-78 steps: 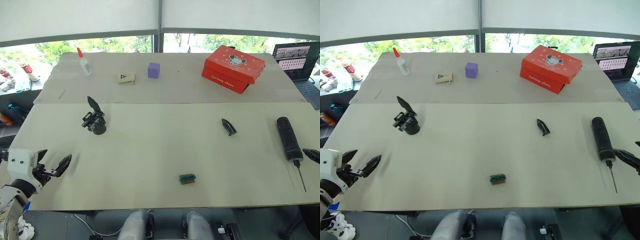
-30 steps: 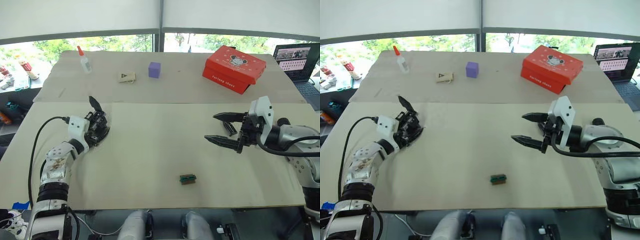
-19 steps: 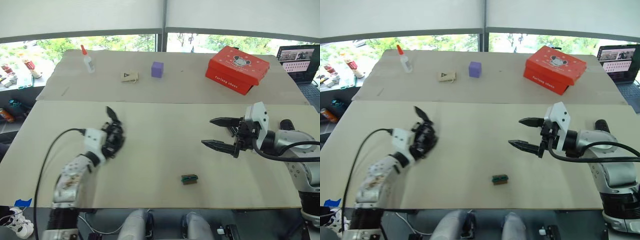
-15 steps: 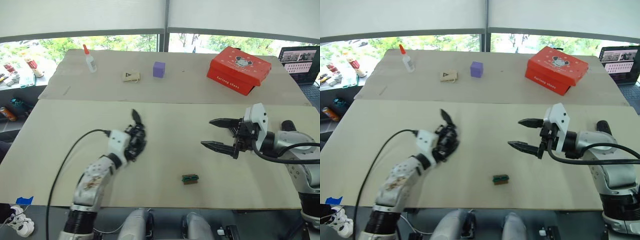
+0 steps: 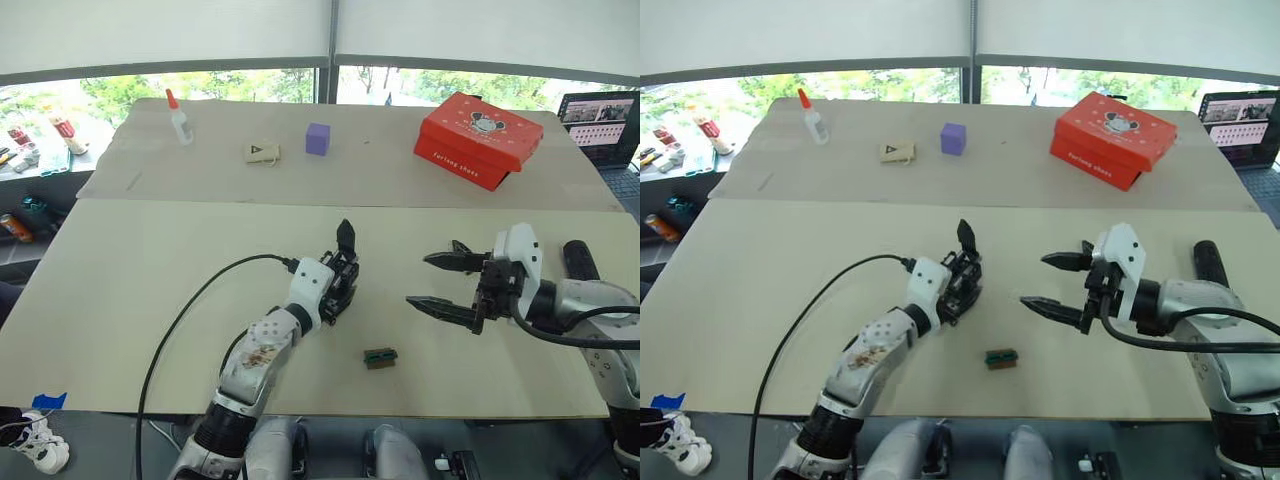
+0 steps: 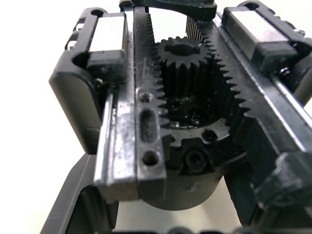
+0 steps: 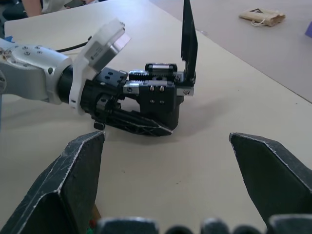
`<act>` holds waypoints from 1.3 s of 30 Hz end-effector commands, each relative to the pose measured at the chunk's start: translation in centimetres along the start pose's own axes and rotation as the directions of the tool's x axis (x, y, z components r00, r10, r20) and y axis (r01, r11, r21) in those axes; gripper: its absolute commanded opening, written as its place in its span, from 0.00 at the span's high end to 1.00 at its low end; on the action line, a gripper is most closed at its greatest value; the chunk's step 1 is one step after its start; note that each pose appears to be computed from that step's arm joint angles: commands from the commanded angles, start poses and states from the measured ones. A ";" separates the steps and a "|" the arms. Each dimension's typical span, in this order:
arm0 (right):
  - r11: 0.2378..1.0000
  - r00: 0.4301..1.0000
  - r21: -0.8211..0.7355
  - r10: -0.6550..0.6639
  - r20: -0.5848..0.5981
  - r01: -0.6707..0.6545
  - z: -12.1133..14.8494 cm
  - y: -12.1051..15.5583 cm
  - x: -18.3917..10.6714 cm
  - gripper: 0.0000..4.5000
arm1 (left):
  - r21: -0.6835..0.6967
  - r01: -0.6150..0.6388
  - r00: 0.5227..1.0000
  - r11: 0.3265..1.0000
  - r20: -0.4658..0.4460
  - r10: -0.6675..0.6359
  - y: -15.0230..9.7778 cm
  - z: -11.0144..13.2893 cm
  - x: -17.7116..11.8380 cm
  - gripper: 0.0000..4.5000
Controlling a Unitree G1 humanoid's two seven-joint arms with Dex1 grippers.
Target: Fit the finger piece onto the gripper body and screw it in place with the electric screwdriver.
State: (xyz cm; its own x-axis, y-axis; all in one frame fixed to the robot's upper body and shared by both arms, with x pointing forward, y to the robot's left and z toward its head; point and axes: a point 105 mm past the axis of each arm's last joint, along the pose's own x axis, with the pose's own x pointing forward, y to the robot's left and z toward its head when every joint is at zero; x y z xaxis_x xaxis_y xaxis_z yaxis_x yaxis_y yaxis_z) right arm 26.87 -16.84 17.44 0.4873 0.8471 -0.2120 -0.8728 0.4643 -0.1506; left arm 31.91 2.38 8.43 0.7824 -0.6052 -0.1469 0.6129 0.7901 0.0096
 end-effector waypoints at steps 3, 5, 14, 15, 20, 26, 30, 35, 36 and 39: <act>0.999 1.000 -0.040 -0.010 0.010 0.010 1.0 0.2 -0.5 0.00 | 0.080 0.061 0.997 0.995 0.039 -0.064 -1.2 0.9 1.1 0.47; 0.999 1.000 -0.047 -0.012 0.009 0.013 1.1 0.1 -0.5 0.00 | 0.087 0.078 0.996 0.993 0.026 -0.081 -1.3 0.6 1.1 0.24; 0.996 0.999 -0.078 -0.031 0.022 0.033 1.6 -0.7 -0.2 0.00 | 0.087 0.230 0.973 0.969 -0.030 -0.228 0.0 0.8 -1.9 0.01; 0.996 0.999 -0.080 -0.030 0.023 0.032 1.7 -0.7 -0.2 0.00 | 0.103 0.259 0.966 0.960 -0.039 -0.256 0.3 0.7 -2.5 0.01; 0.995 0.999 -0.096 -0.029 0.021 0.031 1.8 -0.6 -0.4 0.00 | 0.180 0.358 0.933 0.916 -0.090 -0.347 2.1 0.3 -3.4 0.01; 0.994 0.999 -0.103 -0.046 0.027 0.048 1.9 -0.4 -0.6 0.00 | 0.216 0.418 0.908 0.882 -0.071 -0.413 3.8 0.8 -2.9 0.01; 0.993 0.998 -0.101 -0.063 0.028 0.065 1.8 -0.2 -0.8 0.00 | 0.244 0.453 0.889 0.858 -0.049 -0.456 4.4 1.4 -1.9 0.01; 0.992 0.997 -0.098 -0.073 0.028 0.075 1.8 -0.1 -0.9 0.00 | 0.265 0.473 0.877 0.840 -0.054 -0.477 4.6 1.2 -0.5 0.01; 0.992 0.997 -0.098 -0.075 0.027 0.077 1.7 -0.1 -1.0 0.00 | 0.258 0.484 0.871 0.836 -0.048 -0.489 4.4 1.4 -0.2 0.01; 0.992 0.997 -0.098 -0.078 0.025 0.081 1.7 -0.1 -1.0 0.00 | 0.244 0.527 0.843 0.814 -0.027 -0.537 3.4 1.6 0.4 0.01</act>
State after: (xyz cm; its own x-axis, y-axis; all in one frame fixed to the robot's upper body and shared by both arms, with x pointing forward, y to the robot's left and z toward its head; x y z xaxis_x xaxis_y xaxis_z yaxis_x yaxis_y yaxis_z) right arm 26.75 -17.30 18.03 0.5467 0.8124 -0.2028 -0.8347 0.5097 -0.2087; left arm 34.52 5.51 8.86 0.3602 -0.9123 -0.1946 0.9308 0.3377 0.1399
